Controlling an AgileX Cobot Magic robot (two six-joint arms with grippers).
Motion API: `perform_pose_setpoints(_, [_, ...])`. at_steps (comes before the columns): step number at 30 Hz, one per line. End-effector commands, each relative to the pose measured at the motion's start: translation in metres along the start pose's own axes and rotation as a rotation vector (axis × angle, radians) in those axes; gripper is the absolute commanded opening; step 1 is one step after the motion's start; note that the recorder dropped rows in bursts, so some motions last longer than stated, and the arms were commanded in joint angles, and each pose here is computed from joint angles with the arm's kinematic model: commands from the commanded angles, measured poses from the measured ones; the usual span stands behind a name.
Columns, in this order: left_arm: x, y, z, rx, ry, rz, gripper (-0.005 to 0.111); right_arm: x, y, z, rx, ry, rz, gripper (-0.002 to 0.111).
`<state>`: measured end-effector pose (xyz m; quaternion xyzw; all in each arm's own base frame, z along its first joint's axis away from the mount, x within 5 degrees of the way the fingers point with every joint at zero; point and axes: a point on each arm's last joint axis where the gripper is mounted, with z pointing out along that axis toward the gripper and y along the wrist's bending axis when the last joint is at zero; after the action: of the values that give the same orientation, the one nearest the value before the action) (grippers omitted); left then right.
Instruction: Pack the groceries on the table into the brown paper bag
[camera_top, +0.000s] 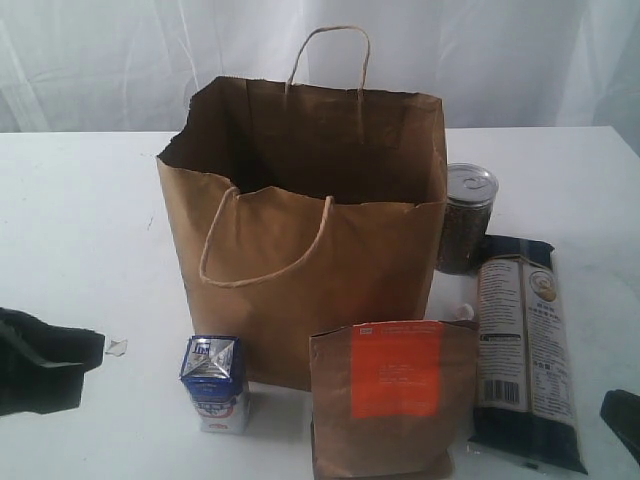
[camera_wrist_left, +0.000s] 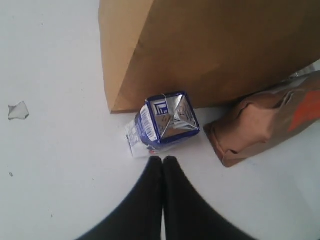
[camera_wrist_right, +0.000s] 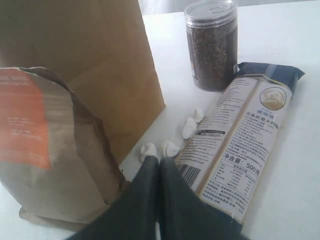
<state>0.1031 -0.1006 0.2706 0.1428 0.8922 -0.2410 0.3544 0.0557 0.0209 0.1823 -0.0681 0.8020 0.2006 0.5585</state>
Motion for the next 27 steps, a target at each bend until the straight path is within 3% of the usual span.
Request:
perform_pose_setpoints(1, [-0.003,-0.001,0.000,0.017,-0.057,0.027,0.000,0.001,-0.001,0.000,0.006,-0.003,-0.014,0.000])
perform_pose_setpoints(12, [-0.012,-0.006,-0.015,0.096,-0.202,0.030,0.000,0.001,-0.001,0.000,0.006,-0.003,-0.014,0.000])
perform_pose_setpoints(16, [0.001,0.005,-0.037,0.039,-0.195,0.214,0.000,0.001,-0.001,0.000,0.006,-0.003,-0.014,0.000])
perform_pose_setpoints(19, [0.018,0.013,-0.046,0.043,-0.262,0.364,0.000,0.001,-0.001,0.000,0.006,-0.003,-0.014,0.000])
perform_pose_setpoints(25, [0.054,0.032,-0.035,0.038,-0.480,0.541,0.000,0.001,-0.001,0.000,0.006,-0.003,-0.014,0.000])
perform_pose_setpoints(27, [0.065,0.036,-0.029,0.057,-0.518,0.547,0.000,0.001,-0.001,0.000,0.006,-0.003,-0.014,0.000])
